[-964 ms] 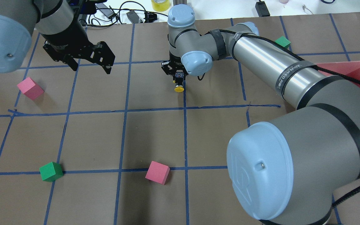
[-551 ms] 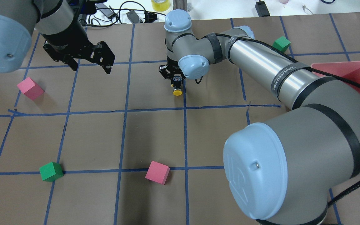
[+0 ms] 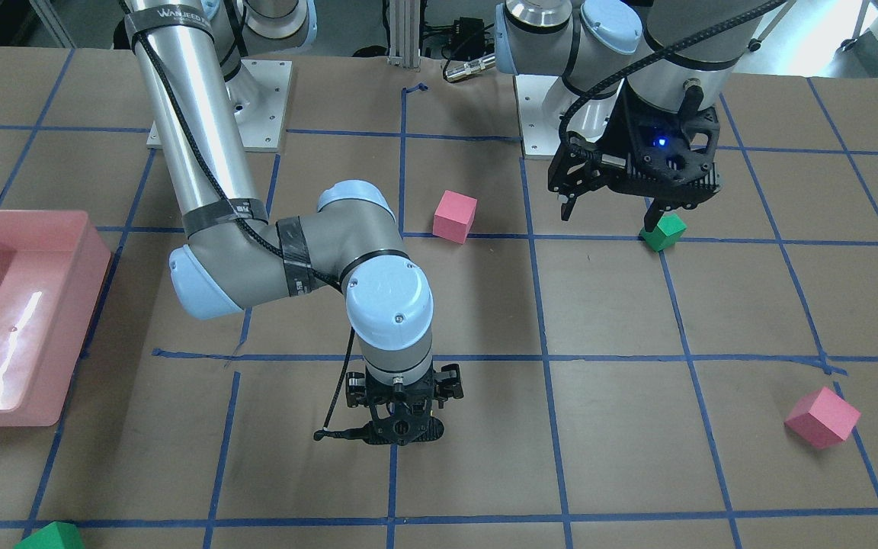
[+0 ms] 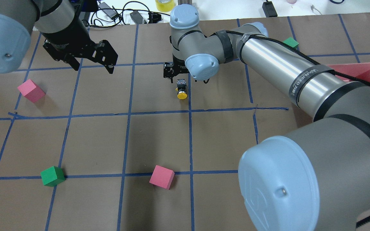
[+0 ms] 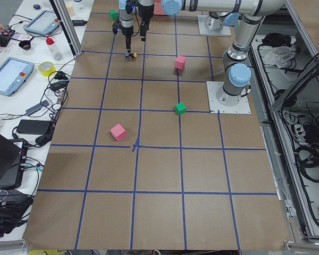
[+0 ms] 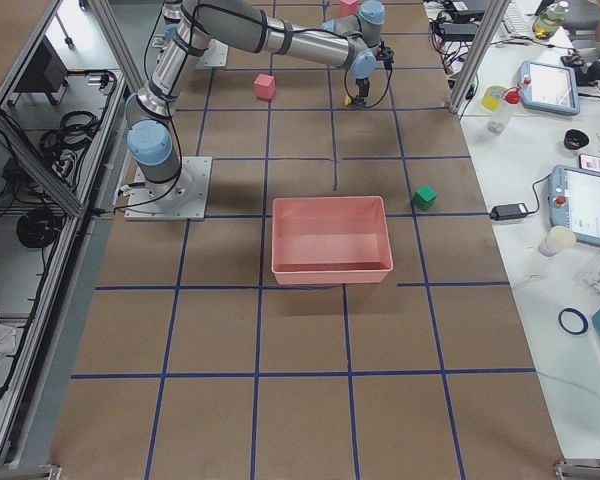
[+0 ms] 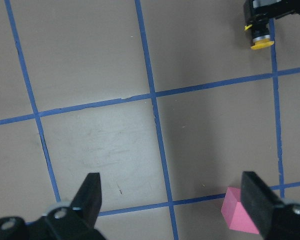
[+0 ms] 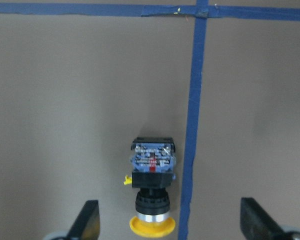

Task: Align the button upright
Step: 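Release the button on the table and raise the right gripper away, then move the left gripper over the button lying on its side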

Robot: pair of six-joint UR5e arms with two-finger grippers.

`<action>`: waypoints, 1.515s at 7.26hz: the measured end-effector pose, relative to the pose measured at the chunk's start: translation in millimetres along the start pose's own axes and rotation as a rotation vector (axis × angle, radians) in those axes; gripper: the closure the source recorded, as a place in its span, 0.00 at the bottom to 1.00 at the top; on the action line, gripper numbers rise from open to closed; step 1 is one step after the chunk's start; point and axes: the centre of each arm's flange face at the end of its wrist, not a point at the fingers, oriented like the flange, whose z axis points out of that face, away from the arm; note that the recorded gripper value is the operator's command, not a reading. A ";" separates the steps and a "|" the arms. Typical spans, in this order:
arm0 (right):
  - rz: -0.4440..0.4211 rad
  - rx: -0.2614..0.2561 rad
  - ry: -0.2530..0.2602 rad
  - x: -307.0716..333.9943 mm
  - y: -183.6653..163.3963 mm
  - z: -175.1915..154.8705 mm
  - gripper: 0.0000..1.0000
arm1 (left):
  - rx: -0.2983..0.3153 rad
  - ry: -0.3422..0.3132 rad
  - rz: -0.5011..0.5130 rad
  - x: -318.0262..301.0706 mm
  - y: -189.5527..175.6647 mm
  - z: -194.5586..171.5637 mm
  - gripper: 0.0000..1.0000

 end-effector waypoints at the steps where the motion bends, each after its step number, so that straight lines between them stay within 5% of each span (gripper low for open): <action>1: -0.051 0.015 0.000 7.6 10.9 -21.8 0.00 | 0.003 0.000 -0.005 -0.8 -2.1 -0.7 0.00; 3: -0.086 0.034 0.005 54.6 27.9 -69.1 0.00 | -0.003 0.000 -0.009 -1.7 -5.8 3.8 0.00; 5: 0.002 0.046 0.013 126.6 42.8 -111.7 0.00 | -0.010 0.000 -0.016 -1.3 -8.0 8.4 0.00; 8: 0.020 0.012 0.056 204.8 76.2 -182.5 0.00 | -0.016 0.010 -0.058 2.4 -18.0 27.6 0.00; 11: 0.016 -0.027 0.060 223.1 89.2 -208.9 0.00 | 0.104 0.034 -0.014 50.6 -30.8 79.7 0.00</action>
